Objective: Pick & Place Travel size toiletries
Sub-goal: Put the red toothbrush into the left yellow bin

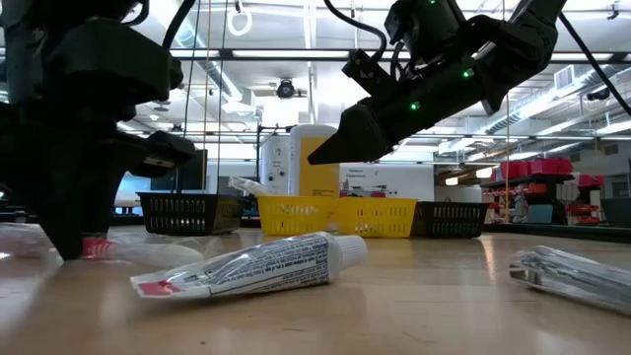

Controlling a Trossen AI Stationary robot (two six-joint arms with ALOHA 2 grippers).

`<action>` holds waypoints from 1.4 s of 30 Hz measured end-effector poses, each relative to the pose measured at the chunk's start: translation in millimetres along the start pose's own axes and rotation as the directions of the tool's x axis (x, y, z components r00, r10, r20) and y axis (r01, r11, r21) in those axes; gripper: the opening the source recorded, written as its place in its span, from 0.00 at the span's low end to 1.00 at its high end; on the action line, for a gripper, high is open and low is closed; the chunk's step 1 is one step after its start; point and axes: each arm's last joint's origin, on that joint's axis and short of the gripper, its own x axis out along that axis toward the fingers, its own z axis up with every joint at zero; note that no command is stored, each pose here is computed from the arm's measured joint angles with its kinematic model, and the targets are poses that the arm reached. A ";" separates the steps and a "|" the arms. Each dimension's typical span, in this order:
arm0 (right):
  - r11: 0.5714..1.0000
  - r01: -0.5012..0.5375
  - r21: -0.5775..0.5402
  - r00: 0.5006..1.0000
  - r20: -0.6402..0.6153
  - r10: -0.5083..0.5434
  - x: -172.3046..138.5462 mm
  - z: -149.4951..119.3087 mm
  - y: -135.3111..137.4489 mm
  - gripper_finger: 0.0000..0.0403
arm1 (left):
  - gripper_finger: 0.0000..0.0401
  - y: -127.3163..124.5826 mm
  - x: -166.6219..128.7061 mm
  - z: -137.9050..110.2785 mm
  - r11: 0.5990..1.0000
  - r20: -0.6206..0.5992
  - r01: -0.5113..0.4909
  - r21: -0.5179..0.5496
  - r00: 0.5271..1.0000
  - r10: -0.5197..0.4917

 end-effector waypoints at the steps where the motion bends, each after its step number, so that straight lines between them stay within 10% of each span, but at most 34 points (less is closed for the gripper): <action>1: 1.000 0.000 0.000 1.000 0.000 0.000 0.1 0.0 -0.1 0.46 | 0.06 0.2 -0.9 2.2 1.000 -0.002 -0.005 0.000 1.000 0.005; 21: 0.997 -0.072 0.006 0.982 -0.176 0.072 -14.2 -13.3 19.2 0.44 | 0.09 56.9 -74.5 61.1 0.941 -0.225 -0.285 -0.184 0.944 0.242; 31: 0.993 -0.120 0.012 0.961 -0.251 0.119 -30.2 -17.3 37.3 0.43 | 0.09 130.9 -99.2 58.6 0.709 -0.300 -0.530 -0.466 0.848 0.437; 42: 0.993 -0.119 0.019 0.951 -0.286 0.119 -32.0 -20.9 38.3 0.42 | 0.10 216.2 -112.9 41.8 0.496 -0.118 -0.287 -0.819 0.932 0.344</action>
